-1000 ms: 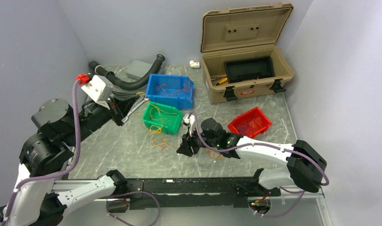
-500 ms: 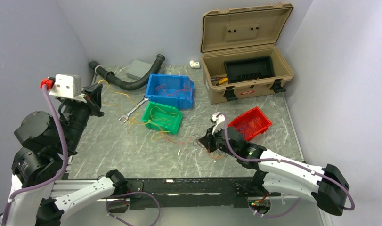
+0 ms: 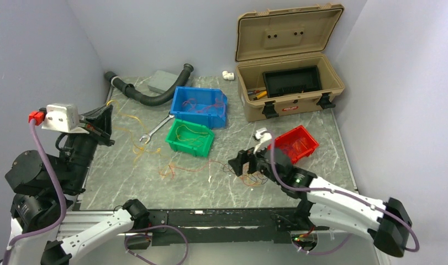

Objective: Untangle the cables

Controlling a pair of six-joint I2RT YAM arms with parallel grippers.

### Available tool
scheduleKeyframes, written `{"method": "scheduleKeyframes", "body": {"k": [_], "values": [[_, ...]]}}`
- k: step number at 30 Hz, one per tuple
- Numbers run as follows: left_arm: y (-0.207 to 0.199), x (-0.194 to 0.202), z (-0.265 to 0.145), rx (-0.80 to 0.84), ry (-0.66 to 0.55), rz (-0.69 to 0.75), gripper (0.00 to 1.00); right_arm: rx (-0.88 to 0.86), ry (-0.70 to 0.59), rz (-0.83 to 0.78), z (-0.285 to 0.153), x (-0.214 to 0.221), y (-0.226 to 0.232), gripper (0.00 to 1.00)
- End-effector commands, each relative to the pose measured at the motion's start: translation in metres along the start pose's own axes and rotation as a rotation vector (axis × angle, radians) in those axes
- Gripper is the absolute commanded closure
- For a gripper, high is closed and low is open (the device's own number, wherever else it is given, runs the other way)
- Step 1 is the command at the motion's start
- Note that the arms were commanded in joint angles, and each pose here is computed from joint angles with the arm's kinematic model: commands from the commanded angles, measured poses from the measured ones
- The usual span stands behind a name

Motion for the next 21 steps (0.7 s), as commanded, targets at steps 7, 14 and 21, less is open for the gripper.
{"method": "scheduleKeyframes", "body": {"k": [7, 14, 21], "values": [[-0.081, -0.032, 0.002, 0.442, -0.109, -0.003, 1.0, -0.449, 0.093, -0.259, 0.032, -0.018, 0.108, 0.02], [-0.088, -0.041, 0.007, 0.466, -0.115, -0.018, 1.0, -0.591, 0.271, -0.359, 0.059, 0.006, 0.149, 0.03], [-0.076, -0.042, 0.012, 0.397, -0.115, -0.02, 1.0, -0.614, 0.344, -0.33, 0.083, 0.047, 0.147, 0.07]]}}
Point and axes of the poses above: each gripper's point midway between its finger pads, its own z axis out along the fingers, its own y axis along the line the jaws close on, x = y × z, the point moved 1 cm from there along -z, back along the fingers, and after that the axes turned 12 degrees about z, right-handed, at the moved point
